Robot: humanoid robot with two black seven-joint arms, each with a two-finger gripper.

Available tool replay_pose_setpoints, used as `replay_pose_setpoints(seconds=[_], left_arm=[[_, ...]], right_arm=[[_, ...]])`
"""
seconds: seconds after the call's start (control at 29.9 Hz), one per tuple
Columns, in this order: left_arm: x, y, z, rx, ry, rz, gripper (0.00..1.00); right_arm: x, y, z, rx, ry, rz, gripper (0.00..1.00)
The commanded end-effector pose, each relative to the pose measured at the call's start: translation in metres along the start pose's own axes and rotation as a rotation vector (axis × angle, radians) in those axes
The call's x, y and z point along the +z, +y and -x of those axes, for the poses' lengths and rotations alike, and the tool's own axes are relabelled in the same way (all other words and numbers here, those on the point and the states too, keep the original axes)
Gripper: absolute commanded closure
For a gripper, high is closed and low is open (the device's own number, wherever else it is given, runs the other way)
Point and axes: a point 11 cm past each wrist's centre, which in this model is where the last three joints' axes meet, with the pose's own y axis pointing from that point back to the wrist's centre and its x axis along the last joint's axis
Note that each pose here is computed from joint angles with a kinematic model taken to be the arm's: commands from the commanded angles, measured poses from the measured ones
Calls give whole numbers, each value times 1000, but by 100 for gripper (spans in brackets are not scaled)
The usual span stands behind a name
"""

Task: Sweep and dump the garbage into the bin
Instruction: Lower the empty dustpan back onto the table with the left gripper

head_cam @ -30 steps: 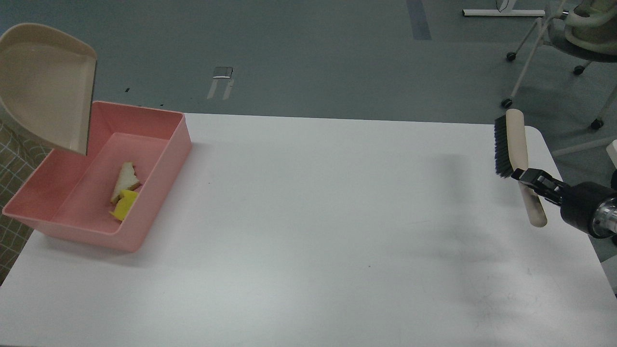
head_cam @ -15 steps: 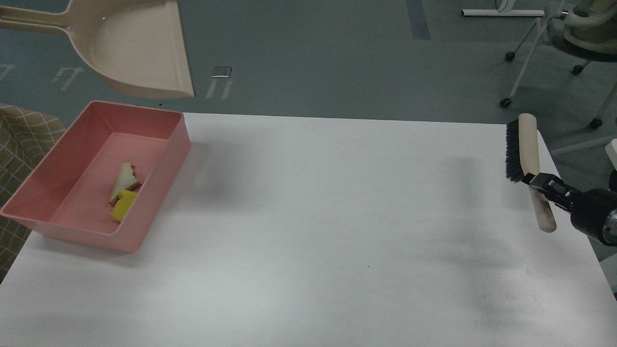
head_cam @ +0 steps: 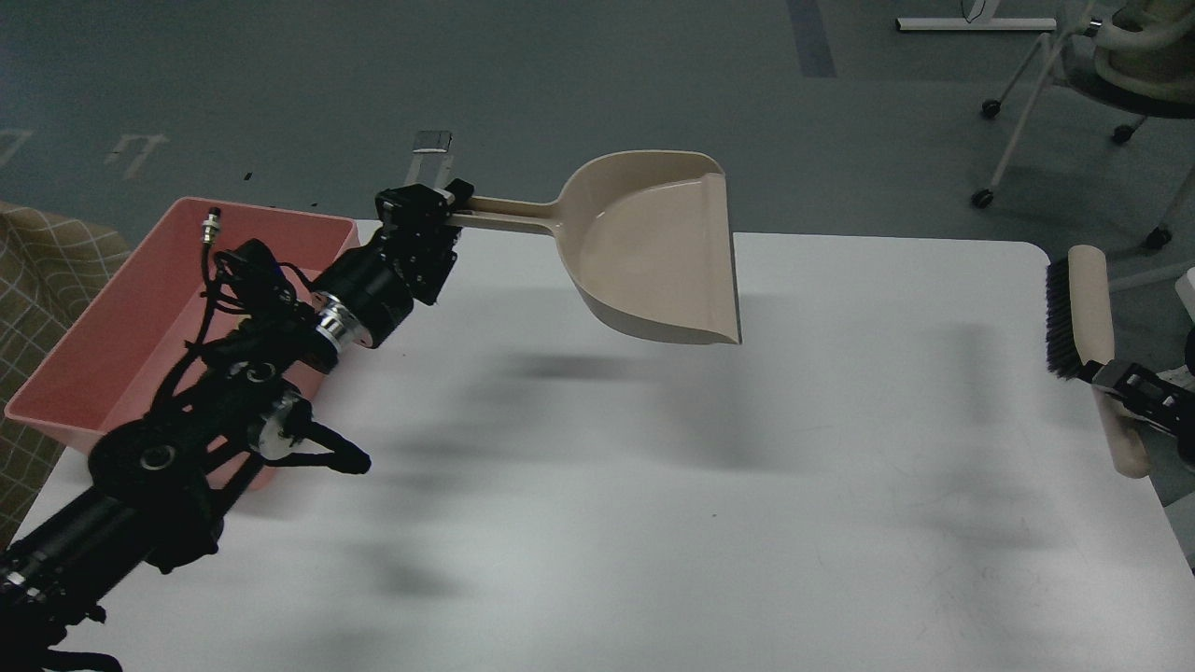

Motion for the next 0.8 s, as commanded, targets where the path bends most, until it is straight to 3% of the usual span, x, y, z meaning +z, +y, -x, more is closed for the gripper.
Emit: replay_pose_setpoints(seconds=[0.0,0.33,0.7,0.77], left_arm=[[-23,-12,41,-52,11,-28,89],[-61,5,43,-8,-9,-118,89],[-93,41,33,60,-10,-196,89],[-91,41,30,78,-18,-192,81]], right_arm=[[11,3,10,-28,7,30,81],[21,11,15,-91,96,88,82],[-1,6,37,-157,141,30,82],[-1,4,42,-169,142,28,82]])
